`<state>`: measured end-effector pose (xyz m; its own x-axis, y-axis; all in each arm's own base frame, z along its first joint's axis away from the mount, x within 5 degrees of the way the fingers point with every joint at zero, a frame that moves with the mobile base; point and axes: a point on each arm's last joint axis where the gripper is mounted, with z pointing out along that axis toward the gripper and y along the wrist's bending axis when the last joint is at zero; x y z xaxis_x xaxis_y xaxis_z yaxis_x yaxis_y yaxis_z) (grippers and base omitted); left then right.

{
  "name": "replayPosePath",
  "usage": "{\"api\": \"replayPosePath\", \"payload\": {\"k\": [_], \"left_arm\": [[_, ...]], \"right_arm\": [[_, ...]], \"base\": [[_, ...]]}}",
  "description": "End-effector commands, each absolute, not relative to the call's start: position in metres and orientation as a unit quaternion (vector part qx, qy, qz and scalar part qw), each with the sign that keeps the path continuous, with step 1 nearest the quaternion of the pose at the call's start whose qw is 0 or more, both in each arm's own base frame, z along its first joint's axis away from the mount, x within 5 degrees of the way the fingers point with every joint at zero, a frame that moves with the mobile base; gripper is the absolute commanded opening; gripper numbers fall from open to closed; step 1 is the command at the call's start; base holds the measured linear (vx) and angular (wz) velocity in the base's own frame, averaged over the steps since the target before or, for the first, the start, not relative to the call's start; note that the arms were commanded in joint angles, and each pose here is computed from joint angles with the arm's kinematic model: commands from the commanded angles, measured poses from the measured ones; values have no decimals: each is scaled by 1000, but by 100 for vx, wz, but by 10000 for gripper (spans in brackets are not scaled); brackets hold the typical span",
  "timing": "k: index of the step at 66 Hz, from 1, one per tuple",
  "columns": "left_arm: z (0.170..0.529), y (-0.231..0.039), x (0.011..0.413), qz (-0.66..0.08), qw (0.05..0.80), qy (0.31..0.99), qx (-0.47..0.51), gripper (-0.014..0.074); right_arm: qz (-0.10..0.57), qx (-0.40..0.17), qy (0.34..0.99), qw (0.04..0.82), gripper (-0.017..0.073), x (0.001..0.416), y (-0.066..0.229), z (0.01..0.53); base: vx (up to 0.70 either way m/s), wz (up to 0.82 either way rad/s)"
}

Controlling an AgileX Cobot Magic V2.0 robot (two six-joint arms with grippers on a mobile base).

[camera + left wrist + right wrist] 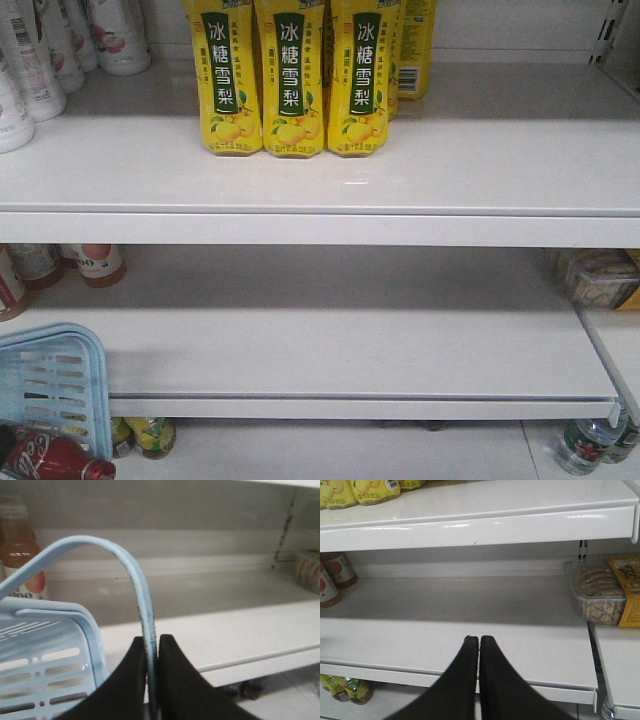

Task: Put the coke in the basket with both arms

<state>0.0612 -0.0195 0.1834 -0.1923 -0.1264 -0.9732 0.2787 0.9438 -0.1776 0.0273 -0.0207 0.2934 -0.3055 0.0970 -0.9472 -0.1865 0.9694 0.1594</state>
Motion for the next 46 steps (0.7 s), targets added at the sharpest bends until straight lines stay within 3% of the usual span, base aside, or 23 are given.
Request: {"api": "replayPosePath", "payload": {"k": [1,15,33,46], "left_arm": [[213,-17,59,-133,723,675,60,-6],[217,-7,53,-50,763,643,43,-6],[215,-2,54,8,757,652,31,-6],[215,-2,54,7,758,652,28,-6]], "right_arm": [[121,-39,775,619,-8,29,-19,306],[120,-39,775,619,-8,29,-19,306],[120,-39,775,619,-8,29,-19,306],[120,-39,775,619,-8,29,-19,306]], "base": [[0,0],[0,0],[0,0],[0,0]]}}
